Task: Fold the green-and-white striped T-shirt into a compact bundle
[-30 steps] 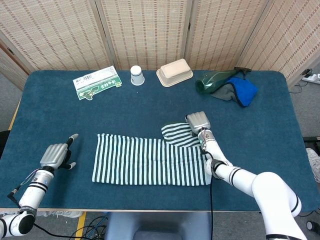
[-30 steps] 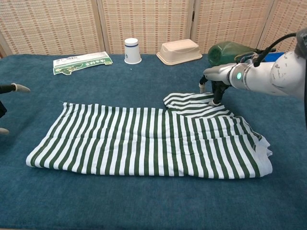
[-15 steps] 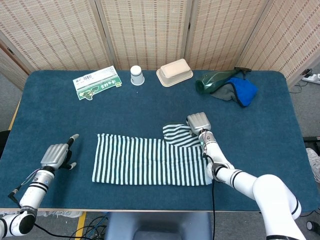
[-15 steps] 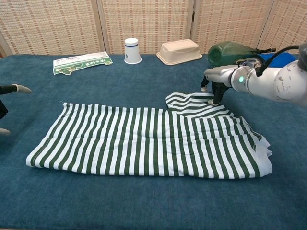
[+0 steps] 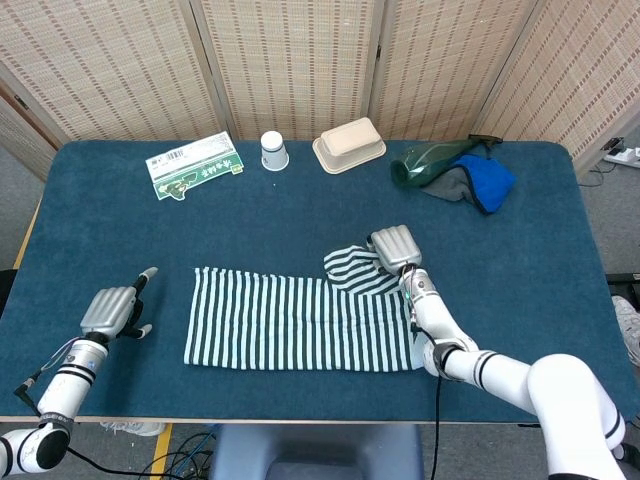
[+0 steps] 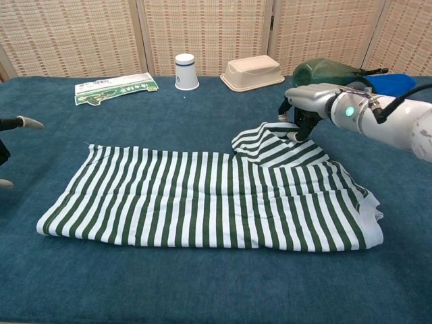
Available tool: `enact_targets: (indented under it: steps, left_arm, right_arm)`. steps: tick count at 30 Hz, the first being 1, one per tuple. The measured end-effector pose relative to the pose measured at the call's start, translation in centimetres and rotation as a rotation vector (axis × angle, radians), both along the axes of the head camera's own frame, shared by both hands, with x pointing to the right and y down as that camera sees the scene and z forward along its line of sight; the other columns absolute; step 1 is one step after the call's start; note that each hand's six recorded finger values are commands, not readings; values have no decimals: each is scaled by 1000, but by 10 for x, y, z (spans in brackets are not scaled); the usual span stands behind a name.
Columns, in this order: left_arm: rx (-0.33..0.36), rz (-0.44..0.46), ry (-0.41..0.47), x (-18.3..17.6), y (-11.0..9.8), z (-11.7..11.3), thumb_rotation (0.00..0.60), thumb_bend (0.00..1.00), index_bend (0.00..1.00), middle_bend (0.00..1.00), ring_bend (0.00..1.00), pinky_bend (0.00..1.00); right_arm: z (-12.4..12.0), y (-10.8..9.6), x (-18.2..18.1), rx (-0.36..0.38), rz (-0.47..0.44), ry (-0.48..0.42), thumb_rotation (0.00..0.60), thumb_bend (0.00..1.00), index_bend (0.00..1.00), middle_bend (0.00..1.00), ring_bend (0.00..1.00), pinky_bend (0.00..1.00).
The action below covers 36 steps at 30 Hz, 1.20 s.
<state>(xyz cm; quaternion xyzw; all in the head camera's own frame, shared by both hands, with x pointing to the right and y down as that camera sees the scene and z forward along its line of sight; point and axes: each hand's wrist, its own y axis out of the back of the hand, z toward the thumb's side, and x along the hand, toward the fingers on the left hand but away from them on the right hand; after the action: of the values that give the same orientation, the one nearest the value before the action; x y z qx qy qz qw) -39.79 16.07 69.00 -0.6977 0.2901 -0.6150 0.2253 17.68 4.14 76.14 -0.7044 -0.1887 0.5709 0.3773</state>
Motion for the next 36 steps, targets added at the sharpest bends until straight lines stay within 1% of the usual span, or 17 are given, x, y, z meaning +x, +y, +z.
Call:
enact_targets:
  steps: [4,8,17,22,25,27,30,31,33,36]
  left_arm:
    - [0,6,2,2,0,-1,600,263,0,853,782,970]
    - [0,11,2,3,0,-2,600,263,0,853,782,970]
    - [2,15,2,5,0,-4,600,263,0,853,782,970]
    - [-2,18,1,6,0,-3,600,263,0,853,782,970]
    - [-1,18,2,7,0,-4,600,263,0,853,782,970]
    - [0,19,1,7,-1,-4,600,263,0,853,782,970]
    - [2,18,0,6,-1,-4,600,263,0,853,782,970]
    - [2,17,-1,6,-1,-4,600,263,0,853,782,970]
    - [1,17,-2,6,-1,-4,600,263,0,853,782,970]
    - [-1,18,-2,6,-1,-3,600,263,0,853,782,970]
  right_arm:
    - [-15,10,5,39,-23,-37,600,461,557,932,1000,1000]
    - [-26,18,12,76,-49,-53,600,461,557,932,1000,1000]
    - [-44,43,23,154,-165,-42,600,462,558,932,1000,1000]
    - [-49,63,27,170,-231,-33,600,462,558,932,1000,1000]
    - [-51,71,26,182,-266,-30,600,462,554,932,1000,1000]
    - [-53,77,25,186,-289,-31,600,462,506,932,1000,1000]
    - [-55,89,23,180,-334,-28,600,462,385,932,1000,1000]
    - [-56,94,23,176,-352,-28,600,462,361,932,1000,1000]
    - [-57,101,22,167,-378,-25,600,462,317,931,1000,1000]
    - [-57,110,23,152,-413,-9,600,461,298,932,1000,1000]
